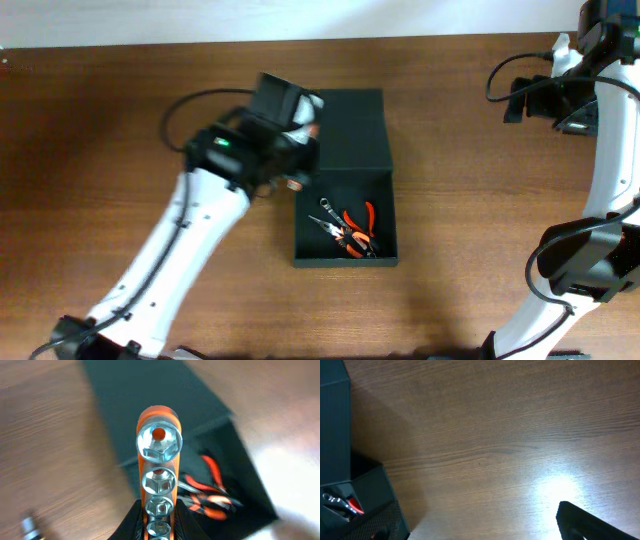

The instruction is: Pack container

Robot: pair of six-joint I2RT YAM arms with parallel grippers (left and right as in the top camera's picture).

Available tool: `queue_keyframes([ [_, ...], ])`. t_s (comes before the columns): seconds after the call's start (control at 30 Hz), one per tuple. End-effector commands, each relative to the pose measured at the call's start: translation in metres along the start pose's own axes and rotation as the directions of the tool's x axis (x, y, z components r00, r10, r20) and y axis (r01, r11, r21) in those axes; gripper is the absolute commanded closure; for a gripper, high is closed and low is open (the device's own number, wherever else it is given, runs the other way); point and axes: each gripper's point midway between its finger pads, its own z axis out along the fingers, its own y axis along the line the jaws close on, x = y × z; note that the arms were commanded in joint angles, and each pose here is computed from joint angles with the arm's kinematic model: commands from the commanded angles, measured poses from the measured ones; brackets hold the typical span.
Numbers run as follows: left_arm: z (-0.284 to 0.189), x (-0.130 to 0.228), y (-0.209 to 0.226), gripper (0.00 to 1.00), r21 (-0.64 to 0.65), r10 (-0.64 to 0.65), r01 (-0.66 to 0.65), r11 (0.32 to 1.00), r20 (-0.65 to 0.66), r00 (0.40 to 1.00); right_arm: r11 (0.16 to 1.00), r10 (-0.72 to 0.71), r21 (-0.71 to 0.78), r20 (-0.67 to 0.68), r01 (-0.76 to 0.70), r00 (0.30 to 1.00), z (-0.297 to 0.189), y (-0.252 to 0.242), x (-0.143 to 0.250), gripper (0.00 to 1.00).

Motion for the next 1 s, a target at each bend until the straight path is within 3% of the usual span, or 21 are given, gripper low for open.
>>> queue_keyframes([
  [0.0, 0.005, 0.001, -0.025, 0.98, 0.028, 0.124, -0.124, 0.992, -0.007, 0.992, 1.0, 0.0, -0.006, 0.005, 0.0, 1.0, -0.002, 0.001, 0.0, 0.01],
  [0.23, 0.035, 0.032, -0.041, 0.98, 0.067, 0.268, -0.26, 0.963, -0.154, 0.951, 1.0, 0.0, -0.006, 0.005, 0.0, 1.0, -0.002, 0.001, 0.0, 0.01],
  [0.63, 0.097, 0.07, -0.035, 0.98, 0.083, 0.268, -0.255, 0.963, -0.357, 0.895, 1.0, 0.0, -0.006, 0.005, 0.0, 1.0, -0.002, 0.001, 0.0, 0.01],
  [0.97, 0.122, 0.084, -0.04, 0.98, 0.122, 0.265, -0.236, 0.964, -0.412, 0.872, 1.0, 0.0, -0.006, 0.005, 0.0, 1.0, -0.002, 0.001, 0.0, 0.01],
])
